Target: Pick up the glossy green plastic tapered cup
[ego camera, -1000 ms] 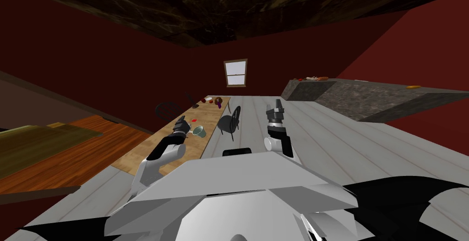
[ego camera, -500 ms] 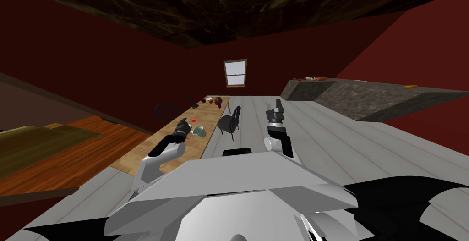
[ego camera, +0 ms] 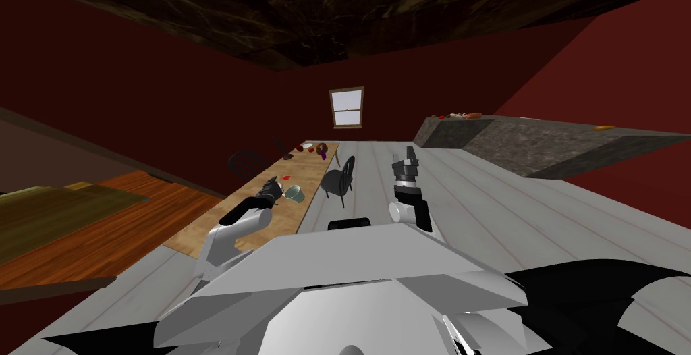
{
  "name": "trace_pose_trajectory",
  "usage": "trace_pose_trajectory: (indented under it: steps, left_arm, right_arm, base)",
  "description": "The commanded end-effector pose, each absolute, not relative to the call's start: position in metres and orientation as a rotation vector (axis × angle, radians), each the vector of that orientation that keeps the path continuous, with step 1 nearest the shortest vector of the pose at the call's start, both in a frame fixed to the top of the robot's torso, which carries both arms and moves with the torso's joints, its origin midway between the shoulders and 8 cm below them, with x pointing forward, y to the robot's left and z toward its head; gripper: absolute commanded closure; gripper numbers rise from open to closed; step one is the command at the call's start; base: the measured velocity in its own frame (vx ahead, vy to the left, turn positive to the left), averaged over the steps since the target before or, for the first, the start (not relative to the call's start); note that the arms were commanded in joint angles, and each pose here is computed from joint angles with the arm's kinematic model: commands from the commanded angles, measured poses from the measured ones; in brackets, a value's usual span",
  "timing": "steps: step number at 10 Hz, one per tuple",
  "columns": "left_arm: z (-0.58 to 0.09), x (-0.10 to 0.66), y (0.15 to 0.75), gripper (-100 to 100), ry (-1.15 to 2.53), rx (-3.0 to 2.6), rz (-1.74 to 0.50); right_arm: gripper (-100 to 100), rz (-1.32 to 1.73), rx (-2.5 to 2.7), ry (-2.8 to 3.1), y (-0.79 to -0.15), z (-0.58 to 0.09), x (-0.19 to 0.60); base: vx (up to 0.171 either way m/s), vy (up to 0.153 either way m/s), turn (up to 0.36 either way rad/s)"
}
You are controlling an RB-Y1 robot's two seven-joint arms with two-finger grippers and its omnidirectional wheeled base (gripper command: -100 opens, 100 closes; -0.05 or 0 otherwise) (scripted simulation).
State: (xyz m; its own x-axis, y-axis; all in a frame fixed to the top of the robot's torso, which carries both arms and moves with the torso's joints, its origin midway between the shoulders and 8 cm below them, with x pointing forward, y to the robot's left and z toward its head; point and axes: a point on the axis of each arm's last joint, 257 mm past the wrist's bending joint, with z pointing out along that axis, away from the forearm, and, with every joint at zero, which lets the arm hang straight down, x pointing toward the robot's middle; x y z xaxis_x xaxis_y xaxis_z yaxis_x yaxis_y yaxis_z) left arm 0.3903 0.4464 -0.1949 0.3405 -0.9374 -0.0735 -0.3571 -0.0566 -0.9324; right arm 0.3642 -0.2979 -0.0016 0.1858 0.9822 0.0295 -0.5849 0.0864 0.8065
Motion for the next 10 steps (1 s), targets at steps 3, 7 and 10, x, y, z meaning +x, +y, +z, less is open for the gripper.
trace_pose_trajectory:
  steps: [3,7,10]
  left_arm:
    - [-0.225,0.386,0.446,-100,1.249,-1.724,-0.701]
    - [-0.245,0.379,0.444,-100,1.297,-1.804,-0.663]
    - [-0.263,0.378,0.441,-100,1.343,-1.880,-0.646]
  right_arm:
    - [0,1.288,0.800,0.625,-0.298,-0.002,0.364]
    - [0,1.288,0.800,0.625,-0.298,-0.002,0.364]
    - [0,1.288,0.800,0.625,-0.298,-0.002,0.364]
  base:
    - [0.005,0.018,0.003]
    - [0.003,0.012,0.003]
    - [0.014,0.022,0.012]
